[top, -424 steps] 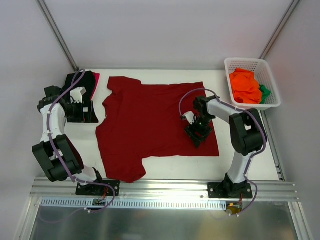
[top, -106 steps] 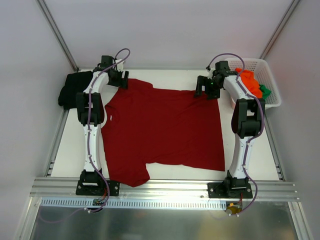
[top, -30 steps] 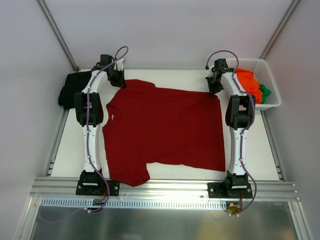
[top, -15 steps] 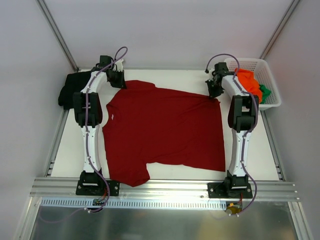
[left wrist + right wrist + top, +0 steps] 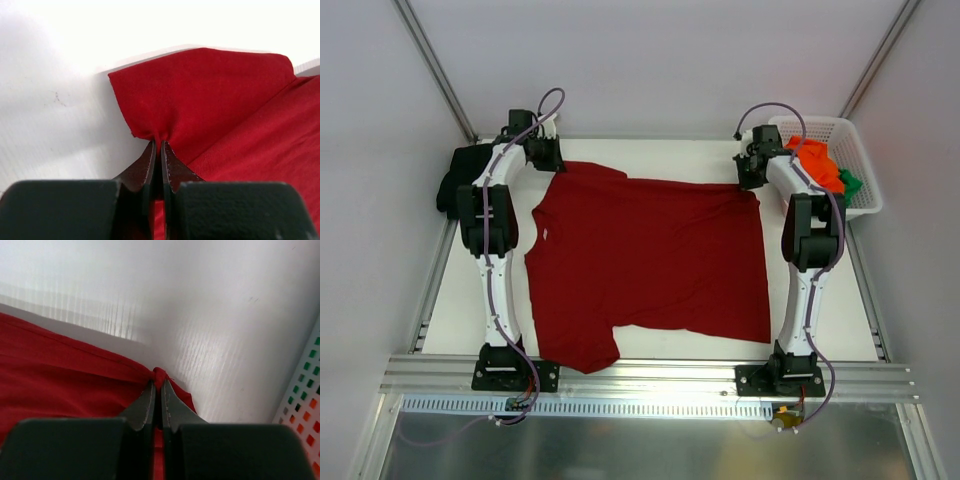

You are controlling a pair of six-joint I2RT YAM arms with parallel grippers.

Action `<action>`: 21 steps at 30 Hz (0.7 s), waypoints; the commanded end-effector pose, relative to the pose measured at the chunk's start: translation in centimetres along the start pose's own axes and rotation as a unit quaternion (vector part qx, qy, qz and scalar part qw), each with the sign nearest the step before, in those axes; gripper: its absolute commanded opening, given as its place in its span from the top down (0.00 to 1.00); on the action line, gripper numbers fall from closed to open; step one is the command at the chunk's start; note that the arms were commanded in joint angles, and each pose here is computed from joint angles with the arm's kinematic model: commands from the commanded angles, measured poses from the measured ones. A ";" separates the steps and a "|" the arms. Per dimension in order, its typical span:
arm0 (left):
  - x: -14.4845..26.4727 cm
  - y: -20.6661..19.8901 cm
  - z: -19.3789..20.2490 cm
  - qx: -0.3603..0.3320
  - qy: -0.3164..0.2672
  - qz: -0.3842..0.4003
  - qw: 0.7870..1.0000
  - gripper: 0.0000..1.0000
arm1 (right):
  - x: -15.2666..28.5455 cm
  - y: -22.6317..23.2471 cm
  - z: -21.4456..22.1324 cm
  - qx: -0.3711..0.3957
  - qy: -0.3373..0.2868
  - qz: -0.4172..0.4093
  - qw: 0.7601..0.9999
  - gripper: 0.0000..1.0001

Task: Fold and stack the t-shirts
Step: Fold the tshirt

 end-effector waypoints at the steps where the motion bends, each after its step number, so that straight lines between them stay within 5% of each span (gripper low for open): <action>1: 2.6 -0.4 -4.2 -0.016 -0.072 -0.013 0.997 1.00 | 2.9 -0.7 -5.0 -0.023 -0.107 0.023 0.994 1.00; 21: -0.9 2.7 -5.1 -0.053 -0.104 -0.056 0.992 1.00 | 1.1 -0.3 -8.6 -0.015 -0.171 0.026 0.985 1.00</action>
Point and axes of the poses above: each gripper's point midway between its finger pads, its own x axis back along the fingers, its own y axis along the line the jaws close on, z = x × y, the point moved 3 cm from there along x, back along the fingers, and after that the axes turned 6 degrees about -x, right-handed, at the moved point
